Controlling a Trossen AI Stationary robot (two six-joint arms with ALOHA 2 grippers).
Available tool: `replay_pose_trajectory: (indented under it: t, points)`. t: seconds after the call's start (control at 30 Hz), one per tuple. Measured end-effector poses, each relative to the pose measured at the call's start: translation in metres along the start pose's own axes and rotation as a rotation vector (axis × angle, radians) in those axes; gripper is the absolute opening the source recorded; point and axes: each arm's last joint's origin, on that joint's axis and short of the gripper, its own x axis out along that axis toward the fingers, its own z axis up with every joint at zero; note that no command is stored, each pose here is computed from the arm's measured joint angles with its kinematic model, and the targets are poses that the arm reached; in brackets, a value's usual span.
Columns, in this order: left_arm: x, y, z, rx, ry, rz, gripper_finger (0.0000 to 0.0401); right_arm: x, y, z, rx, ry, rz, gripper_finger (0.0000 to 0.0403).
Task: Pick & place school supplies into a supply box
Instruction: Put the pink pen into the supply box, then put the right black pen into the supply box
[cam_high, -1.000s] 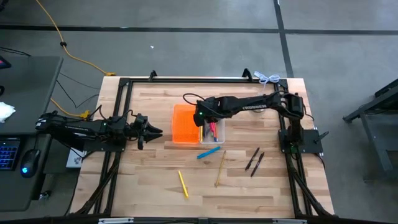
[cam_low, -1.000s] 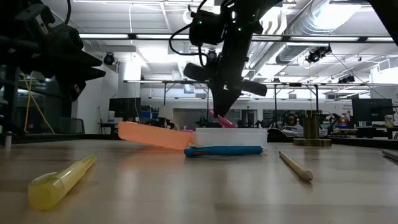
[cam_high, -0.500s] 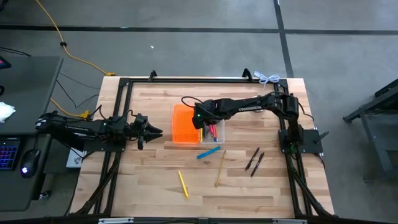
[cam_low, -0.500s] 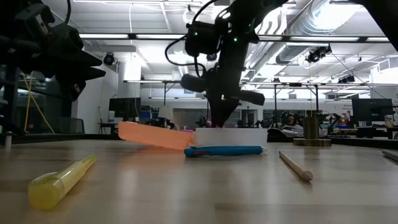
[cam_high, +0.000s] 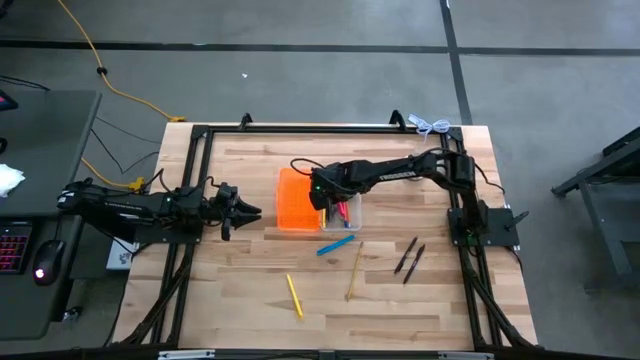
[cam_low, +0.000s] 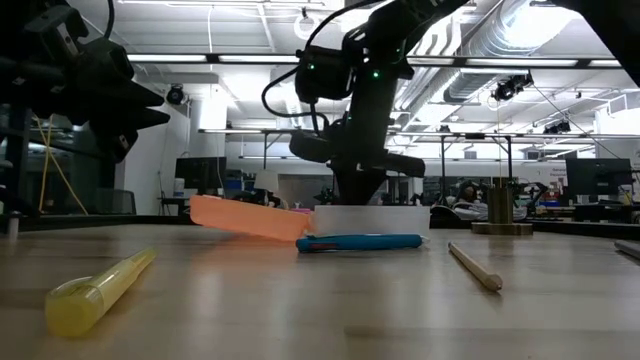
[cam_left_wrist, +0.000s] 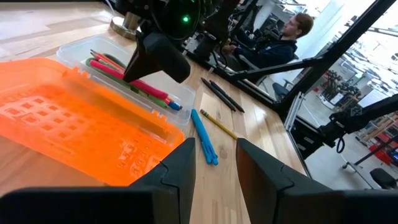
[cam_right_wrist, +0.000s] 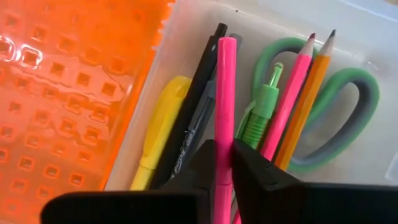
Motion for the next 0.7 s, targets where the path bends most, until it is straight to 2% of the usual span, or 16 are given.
replay_pose_trajectory:
  t: [0.4, 0.53, 0.7]
  points:
    - [0.0, 0.0, 0.0, 0.0, 0.001, 0.0, 0.0145, 0.0, 0.001, 0.001, -0.042, 0.056, 0.055, 0.0121]
    - [0.0, 0.0, 0.0, 0.0, 0.0, 0.0, 0.0145, -0.003, -0.001, 0.005, -0.05, 0.105, 0.094, 0.0134]
    - [0.0, 0.0, 0.0, 0.0, -0.002, -0.001, 0.0145, -0.014, -0.005, 0.011, -0.058, 0.095, 0.116, 0.0133]
